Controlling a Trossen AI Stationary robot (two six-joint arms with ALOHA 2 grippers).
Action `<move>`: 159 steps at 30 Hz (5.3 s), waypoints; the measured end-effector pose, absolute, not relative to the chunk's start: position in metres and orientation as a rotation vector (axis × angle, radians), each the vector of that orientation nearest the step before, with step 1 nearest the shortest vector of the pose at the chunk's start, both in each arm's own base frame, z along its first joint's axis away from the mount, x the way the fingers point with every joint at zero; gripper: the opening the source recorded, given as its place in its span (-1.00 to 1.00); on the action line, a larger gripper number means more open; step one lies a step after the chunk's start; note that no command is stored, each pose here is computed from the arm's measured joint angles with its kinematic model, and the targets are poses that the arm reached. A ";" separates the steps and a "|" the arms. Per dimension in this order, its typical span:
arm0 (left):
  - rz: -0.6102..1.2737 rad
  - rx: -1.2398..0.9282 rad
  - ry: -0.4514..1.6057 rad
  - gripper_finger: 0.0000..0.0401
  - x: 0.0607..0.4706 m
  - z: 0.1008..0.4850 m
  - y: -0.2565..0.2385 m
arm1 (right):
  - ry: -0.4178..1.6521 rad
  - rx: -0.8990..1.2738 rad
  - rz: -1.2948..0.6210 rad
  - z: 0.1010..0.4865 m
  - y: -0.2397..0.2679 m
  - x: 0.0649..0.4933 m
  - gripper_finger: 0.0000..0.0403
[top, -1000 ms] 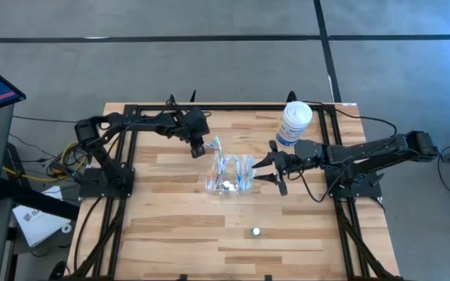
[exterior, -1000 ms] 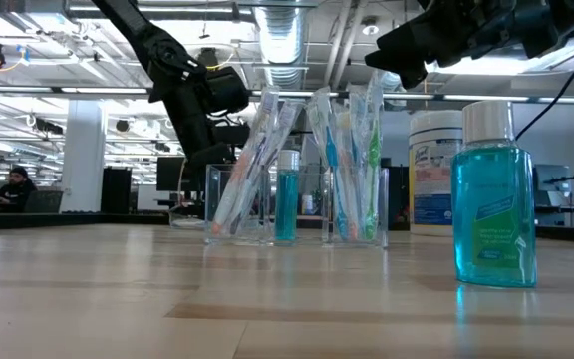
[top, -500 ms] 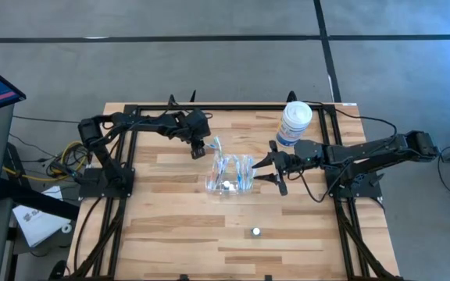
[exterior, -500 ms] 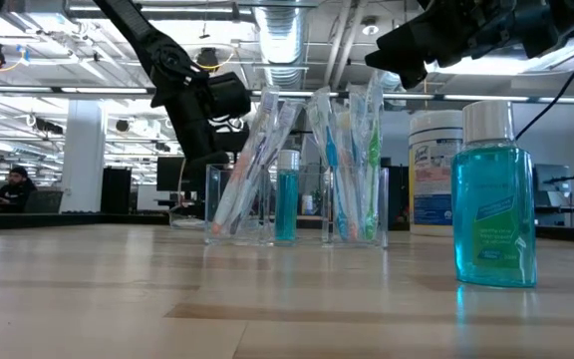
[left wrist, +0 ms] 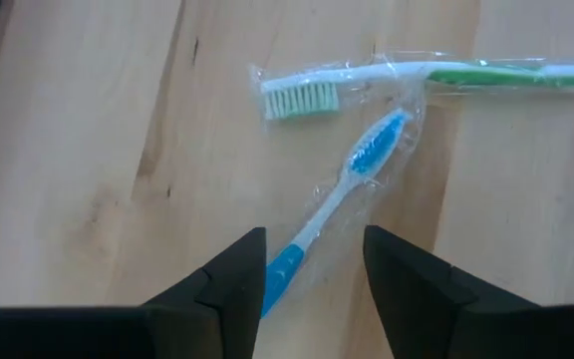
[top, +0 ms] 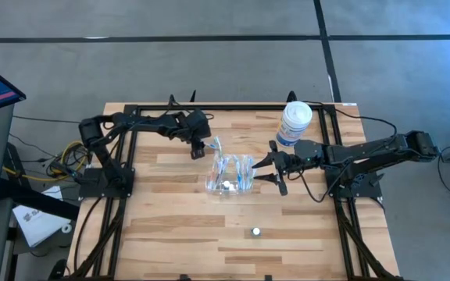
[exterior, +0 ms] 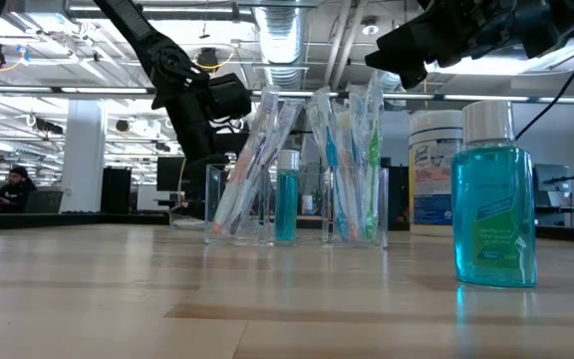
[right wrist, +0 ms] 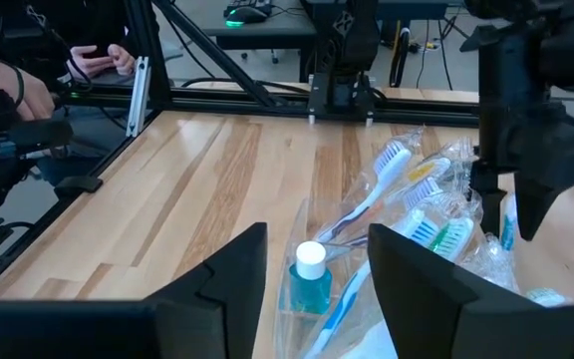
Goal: Pick & Place toothbrushing station
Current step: Put the blue toothbrush into the transparent organizer
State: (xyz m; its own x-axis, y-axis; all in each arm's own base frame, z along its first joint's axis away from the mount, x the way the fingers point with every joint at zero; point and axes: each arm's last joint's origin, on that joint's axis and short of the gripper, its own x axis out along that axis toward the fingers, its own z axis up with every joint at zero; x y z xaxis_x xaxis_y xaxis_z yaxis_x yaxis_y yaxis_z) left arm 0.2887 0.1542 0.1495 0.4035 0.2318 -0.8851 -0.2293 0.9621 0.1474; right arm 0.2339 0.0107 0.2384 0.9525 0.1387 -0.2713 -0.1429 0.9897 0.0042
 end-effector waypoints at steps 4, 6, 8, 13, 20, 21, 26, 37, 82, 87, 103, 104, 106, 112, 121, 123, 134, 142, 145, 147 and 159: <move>0.283 -0.002 1.132 -0.21 0.291 0.139 0.155 | 0.276 -0.015 0.143 0.238 0.011 0.234 -0.18; 0.271 -0.015 1.166 -0.22 0.291 0.131 0.155 | 0.282 -0.015 0.145 0.238 0.011 0.234 -0.19; 0.263 -0.015 1.168 -0.22 0.292 0.128 0.155 | 0.289 -0.016 0.150 0.237 0.012 0.233 -0.20; 0.265 -0.004 1.170 -0.22 0.293 0.126 0.156 | 0.292 -0.016 0.151 0.237 0.012 0.233 -0.19; 0.271 0.011 1.167 -0.36 0.294 0.129 0.152 | 0.295 -0.016 0.150 0.237 0.012 0.233 -0.19; 0.275 0.015 1.169 -0.40 0.294 0.129 0.152 | 0.295 -0.016 0.151 0.236 0.012 0.233 -0.20; 0.278 0.035 1.176 -0.62 0.296 0.130 0.147 | 0.296 -0.016 0.150 0.236 0.012 0.233 -0.22; 0.311 0.045 1.178 -0.97 0.298 0.130 0.144 | 0.296 -0.016 0.149 0.236 0.012 0.233 -0.23; 0.406 -0.195 0.478 -1.00 0.263 0.261 0.107 | 0.299 0.000 0.150 0.236 0.013 0.233 -0.32; 0.381 -0.211 0.396 -1.00 0.252 0.258 0.093 | 0.299 -0.001 0.161 0.236 0.016 0.233 -0.30; 0.227 -0.228 0.112 -1.00 0.240 0.246 0.046 | 0.298 -0.001 0.157 0.236 0.015 0.233 -0.33; 0.221 -0.226 0.107 -1.00 0.240 0.245 0.044 | 0.298 -0.001 0.157 0.236 0.015 0.233 -0.33; 0.203 -0.224 0.090 -1.00 0.240 0.244 0.039 | 0.298 -0.001 0.157 0.236 0.015 0.233 -0.33; 0.122 -0.219 0.029 -1.00 0.239 0.242 0.021 | 0.298 -0.001 0.157 0.236 0.015 0.233 -0.34; 0.088 -0.221 -0.073 -1.00 0.227 0.226 0.000 | 0.298 -0.001 0.157 0.236 0.015 0.233 -0.34; 0.092 -0.224 -0.096 -1.00 0.224 0.223 -0.003 | 0.298 -0.001 0.157 0.236 0.015 0.233 -0.34; 0.095 -0.235 -0.158 -1.00 0.218 0.215 -0.012 | 0.298 0.000 0.156 0.236 0.015 0.233 -0.35; 0.086 -0.237 -0.169 -1.00 0.234 0.195 -0.016 | 0.298 0.001 0.156 0.236 0.015 0.233 -0.34; 0.084 -0.240 -0.187 -1.00 0.239 0.187 -0.016 | 0.298 0.001 0.156 0.236 0.015 0.233 -0.34; 0.082 -0.242 -0.205 -1.00 0.241 0.184 -0.016 | 0.298 0.001 0.156 0.236 0.015 0.233 -0.34; 0.080 -0.254 -0.216 -1.00 0.248 0.167 -0.017 | 0.298 0.001 0.156 0.236 0.015 0.233 -0.34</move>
